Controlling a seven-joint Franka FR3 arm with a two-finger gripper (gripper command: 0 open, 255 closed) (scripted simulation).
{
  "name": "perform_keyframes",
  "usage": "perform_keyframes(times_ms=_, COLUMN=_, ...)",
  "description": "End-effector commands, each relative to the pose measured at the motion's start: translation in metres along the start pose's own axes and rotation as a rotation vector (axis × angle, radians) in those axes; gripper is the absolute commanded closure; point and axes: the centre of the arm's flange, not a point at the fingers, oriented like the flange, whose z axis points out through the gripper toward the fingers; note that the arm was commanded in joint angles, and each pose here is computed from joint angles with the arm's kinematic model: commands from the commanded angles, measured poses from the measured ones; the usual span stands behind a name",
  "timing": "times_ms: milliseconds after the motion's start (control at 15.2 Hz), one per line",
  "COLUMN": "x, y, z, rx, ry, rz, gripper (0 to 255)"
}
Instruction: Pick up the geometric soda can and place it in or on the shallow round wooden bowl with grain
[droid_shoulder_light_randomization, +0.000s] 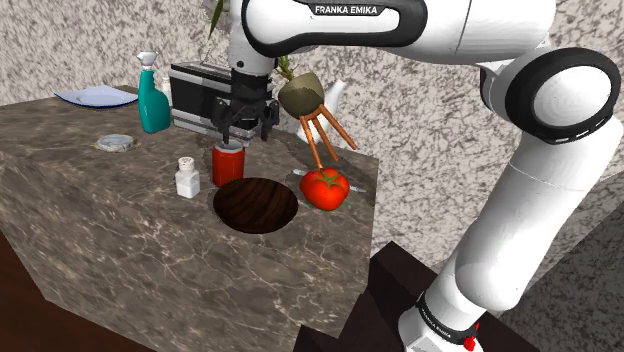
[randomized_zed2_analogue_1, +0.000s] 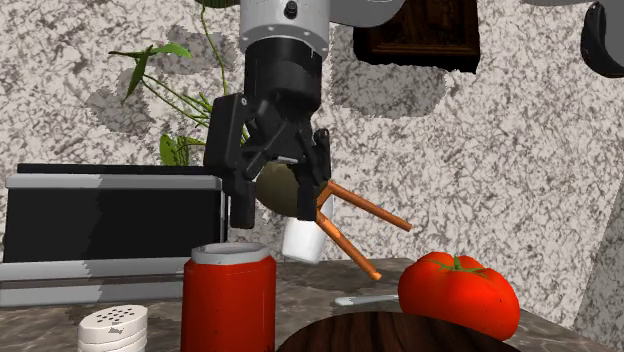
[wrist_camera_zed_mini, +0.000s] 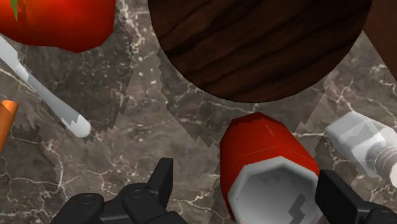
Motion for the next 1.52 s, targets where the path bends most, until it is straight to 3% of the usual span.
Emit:
perform_keyframes(times_ms=0, x=0.011, y=-0.025, z=0.005, rx=0.000, ry=-0.010, rz=0.008, gripper=0)
perform_keyframes(times_ms=528, x=0.013, y=-0.030, z=0.047, rx=0.000, ry=-0.012, rz=0.010, gripper=0)
perform_keyframes(times_ms=1056, x=0.013, y=-0.030, z=0.047, rx=0.000, ry=-0.012, rz=0.010, gripper=0)
perform_keyframes(times_ms=1122, x=0.013, y=-0.030, z=0.047, rx=0.000, ry=-0.012, rz=0.010, gripper=255)
perform_keyframes(times_ms=1452, x=0.013, y=-0.030, z=0.047, rx=0.000, ry=-0.012, rz=0.010, gripper=255)
